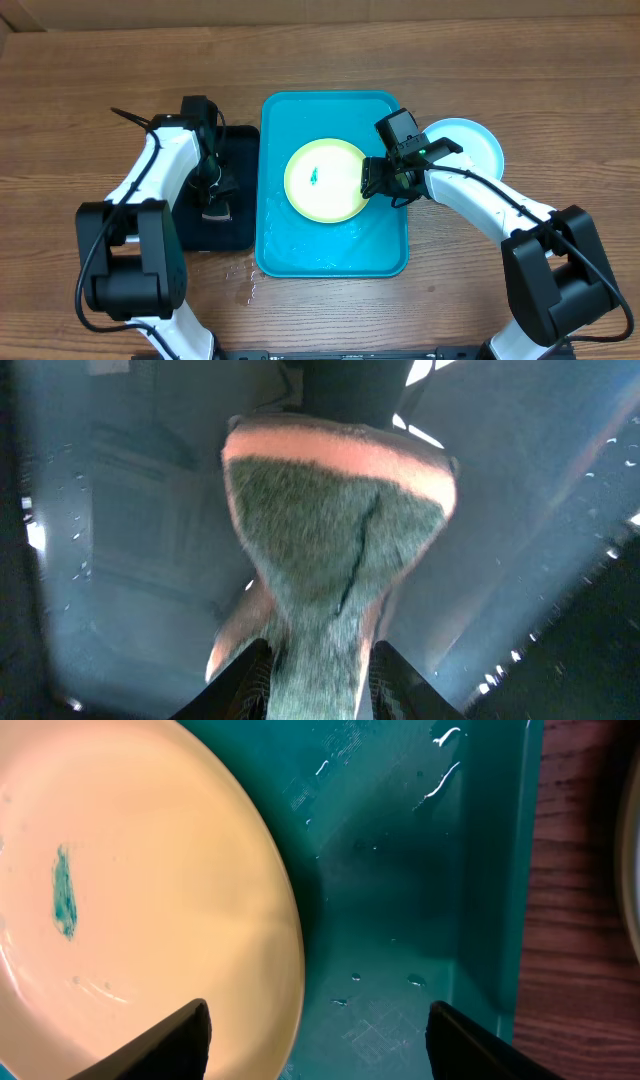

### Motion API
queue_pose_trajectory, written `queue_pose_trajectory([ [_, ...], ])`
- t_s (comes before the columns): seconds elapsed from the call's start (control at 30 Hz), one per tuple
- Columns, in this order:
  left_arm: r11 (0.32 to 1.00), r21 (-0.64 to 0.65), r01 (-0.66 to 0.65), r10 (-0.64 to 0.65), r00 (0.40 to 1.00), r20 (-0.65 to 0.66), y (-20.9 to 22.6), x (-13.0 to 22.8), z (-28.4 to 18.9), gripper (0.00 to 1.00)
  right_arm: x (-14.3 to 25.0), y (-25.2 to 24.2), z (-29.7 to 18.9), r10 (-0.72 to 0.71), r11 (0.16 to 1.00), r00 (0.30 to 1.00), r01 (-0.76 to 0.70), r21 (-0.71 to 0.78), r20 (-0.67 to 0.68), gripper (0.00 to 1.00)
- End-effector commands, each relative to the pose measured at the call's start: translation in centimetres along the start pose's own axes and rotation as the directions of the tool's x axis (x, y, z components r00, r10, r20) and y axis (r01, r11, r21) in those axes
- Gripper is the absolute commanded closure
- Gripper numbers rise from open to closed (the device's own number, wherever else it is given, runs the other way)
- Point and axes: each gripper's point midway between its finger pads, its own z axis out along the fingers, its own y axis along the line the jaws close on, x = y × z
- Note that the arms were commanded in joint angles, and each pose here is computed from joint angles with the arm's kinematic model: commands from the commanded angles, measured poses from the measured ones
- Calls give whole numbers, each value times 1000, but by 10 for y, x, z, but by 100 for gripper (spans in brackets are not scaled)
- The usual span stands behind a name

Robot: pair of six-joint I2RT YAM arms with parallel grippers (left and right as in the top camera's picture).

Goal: Clean dirty plates on tray and stack at the side
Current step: 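Lower the left gripper onto the sponge on the black tray and grasp it, then lift the sponge with the left gripper and carry it toward the yellow plate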

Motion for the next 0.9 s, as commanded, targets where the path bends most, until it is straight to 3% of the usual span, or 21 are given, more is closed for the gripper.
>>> queue_pose_trajectory([
  [0.0, 999, -24, -32, 32, 999, -25, 4, 1, 12, 66, -1, -3, 2, 0, 1000, 1000, 0, 10, 3, 30],
  [0.2, 999, -27, -42, 41, 998, -37, 3, -1, 22, 70, -1, -3, 2, 1, 1000, 1000, -1, 9, 4, 30],
  [0.23, 999, -28, -44, 43, 998, -39, 3, -1, 23, 77, -1, -3, 2, 1, 1000, 1000, -1, 9, 4, 30],
  [0.27, 998, -28, -47, 46, 998, -42, 3, 0, 24, 93, -1, -3, 2, 1, 1000, 1000, -1, 9, 4, 30],
  [0.3, 998, -28, -48, 46, 998, -43, 3, 0, 24, 96, -1, -3, 2, 1, 1000, 1000, -1, 9, 4, 30],
  [0.63, 997, -13, -71, 71, 998, 3, 13, -12, -4, 96, -1, -3, 2, 1, 1000, 1000, -1, 9, 4, 30],
  [0.87, 991, 16, -131, 125, 972, 200, 15, -38, -58, 96, -2, -2, 2, 1, 1000, 1000, -1, 4, 5, 30],
])
